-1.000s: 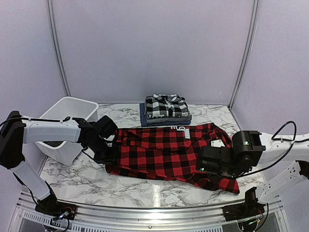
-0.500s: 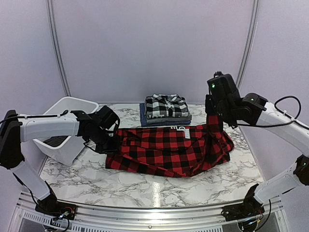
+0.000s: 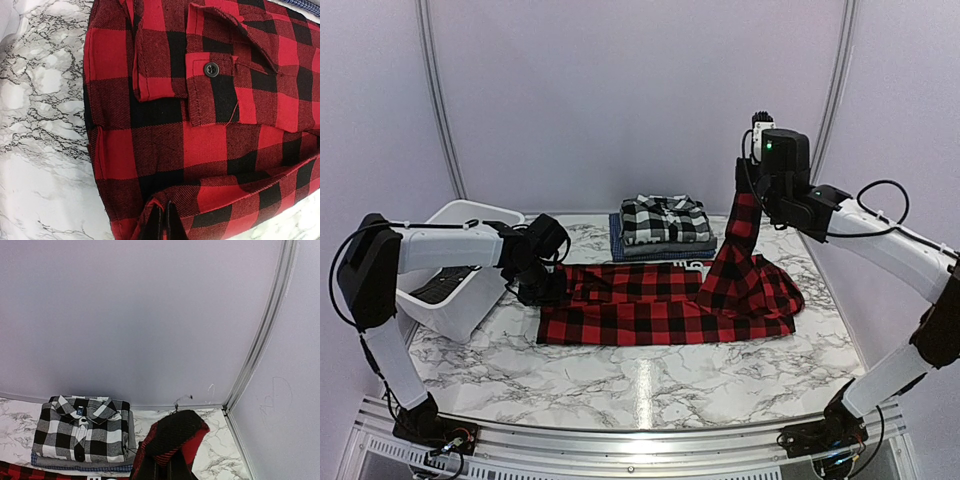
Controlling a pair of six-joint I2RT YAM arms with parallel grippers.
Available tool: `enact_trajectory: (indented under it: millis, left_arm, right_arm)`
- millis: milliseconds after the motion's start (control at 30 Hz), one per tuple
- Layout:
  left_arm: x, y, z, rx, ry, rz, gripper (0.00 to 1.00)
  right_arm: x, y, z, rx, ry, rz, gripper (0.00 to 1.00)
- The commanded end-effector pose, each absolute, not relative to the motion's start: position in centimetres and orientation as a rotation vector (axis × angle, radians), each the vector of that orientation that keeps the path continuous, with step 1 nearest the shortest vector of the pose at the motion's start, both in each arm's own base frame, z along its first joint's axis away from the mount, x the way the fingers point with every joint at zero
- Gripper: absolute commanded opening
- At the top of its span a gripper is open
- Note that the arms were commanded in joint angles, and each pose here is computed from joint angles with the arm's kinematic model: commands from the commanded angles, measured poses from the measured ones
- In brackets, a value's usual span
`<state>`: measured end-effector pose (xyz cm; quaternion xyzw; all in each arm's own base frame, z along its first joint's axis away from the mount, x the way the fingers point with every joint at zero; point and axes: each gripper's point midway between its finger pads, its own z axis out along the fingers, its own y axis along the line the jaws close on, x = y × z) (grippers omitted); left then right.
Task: Fold and stack the long sleeve shirts
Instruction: Fold the 1/3-folded shirt at the center of the board.
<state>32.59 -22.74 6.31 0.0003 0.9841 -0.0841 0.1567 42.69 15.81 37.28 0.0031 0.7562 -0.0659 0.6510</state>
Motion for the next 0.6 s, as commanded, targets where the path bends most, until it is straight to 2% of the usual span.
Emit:
enact_trajectory:
  millis: [0,367,567]
  left_arm:
    - [33.2,-22.3,6.4,0.01,2.809,-0.197,0.0]
    - [34.3,-22.5,5.8,0.011,2.8,-0.162,0.01]
    - [34.2,-21.2,5.6,-0.033,2.791,-0.111,0.11]
  right_arm:
    - [42.8,16.2,41.9,0.005,1.59,-0.098,0.0]
    - [42.6,15.1,39.5,-0.02,1.694,-0.212,0.0]
    - [42.5,17.6,38.5,-0.152,1.726,-0.097,0.0]
